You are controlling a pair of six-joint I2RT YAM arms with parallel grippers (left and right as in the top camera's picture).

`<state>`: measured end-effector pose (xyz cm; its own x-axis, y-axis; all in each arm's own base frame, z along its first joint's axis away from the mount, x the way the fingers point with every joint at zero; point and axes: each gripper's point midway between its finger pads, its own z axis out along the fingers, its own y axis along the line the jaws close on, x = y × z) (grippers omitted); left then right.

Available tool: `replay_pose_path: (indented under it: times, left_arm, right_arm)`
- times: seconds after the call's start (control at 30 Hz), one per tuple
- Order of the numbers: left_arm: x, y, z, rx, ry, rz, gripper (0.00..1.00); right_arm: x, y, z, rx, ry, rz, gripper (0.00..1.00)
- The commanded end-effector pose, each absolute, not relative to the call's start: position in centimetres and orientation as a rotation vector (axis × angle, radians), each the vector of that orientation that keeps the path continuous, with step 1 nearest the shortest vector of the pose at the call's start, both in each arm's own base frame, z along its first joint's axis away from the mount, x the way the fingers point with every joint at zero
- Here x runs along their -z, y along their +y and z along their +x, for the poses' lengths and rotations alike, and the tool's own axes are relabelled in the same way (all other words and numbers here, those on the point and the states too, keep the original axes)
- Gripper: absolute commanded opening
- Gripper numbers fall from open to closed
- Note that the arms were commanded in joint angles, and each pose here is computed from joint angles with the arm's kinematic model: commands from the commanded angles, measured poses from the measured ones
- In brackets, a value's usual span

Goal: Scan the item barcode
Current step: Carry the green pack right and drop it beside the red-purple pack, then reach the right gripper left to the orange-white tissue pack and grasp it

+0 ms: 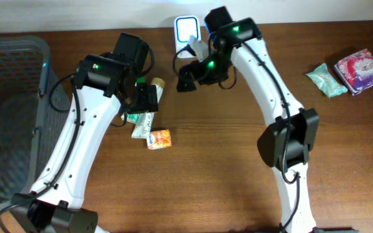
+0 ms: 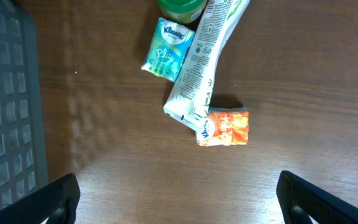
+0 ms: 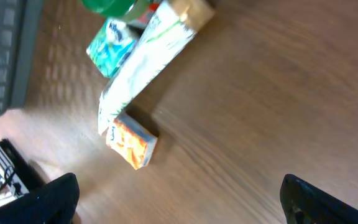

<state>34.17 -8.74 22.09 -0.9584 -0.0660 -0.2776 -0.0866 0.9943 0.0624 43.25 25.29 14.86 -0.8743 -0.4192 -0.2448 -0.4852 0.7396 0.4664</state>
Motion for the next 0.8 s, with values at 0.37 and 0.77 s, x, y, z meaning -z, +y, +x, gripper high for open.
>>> replay_pose_path:
  times: [0.37,0.77]
  left_arm:
    - [-22.3,-8.5,34.2,-0.103,2.852,-0.14,0.99]
    - [-22.3,-8.5,34.2,-0.103,2.852,-0.14,0.99]
  right_arm:
    - [-13.7,25.2,41.1,-0.776,2.92,-0.747,0.99]
    - [-15.2,28.9,40.5,-0.994,2.81,-0.81,0.99]
